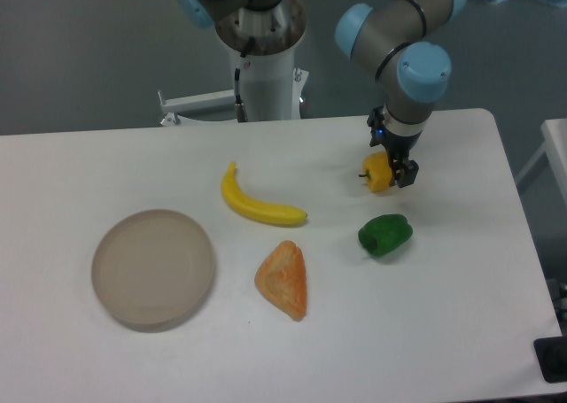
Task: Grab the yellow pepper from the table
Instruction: 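Lower the gripper onto the yellow pepper and close the fingers, then lift the grasped yellow pepper up off the table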
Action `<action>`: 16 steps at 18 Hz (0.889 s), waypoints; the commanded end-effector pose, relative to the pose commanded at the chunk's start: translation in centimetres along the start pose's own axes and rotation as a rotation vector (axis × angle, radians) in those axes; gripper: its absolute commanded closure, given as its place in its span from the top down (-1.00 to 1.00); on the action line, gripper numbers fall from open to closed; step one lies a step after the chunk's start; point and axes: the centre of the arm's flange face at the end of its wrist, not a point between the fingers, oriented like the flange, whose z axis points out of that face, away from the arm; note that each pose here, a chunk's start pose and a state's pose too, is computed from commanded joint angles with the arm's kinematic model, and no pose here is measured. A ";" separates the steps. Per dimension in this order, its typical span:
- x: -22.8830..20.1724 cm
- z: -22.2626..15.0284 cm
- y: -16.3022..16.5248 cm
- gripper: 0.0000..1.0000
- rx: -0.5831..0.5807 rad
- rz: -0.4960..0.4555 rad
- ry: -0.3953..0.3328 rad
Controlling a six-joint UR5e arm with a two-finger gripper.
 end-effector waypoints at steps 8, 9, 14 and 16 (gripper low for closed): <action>0.3 1.0 0.1 0.79 0.011 0.060 0.019; 0.3 1.0 0.3 0.57 0.012 0.070 0.017; -0.6 -0.8 0.8 0.00 -0.006 0.050 -0.012; -1.9 -3.3 1.2 -0.03 -0.025 0.044 -0.049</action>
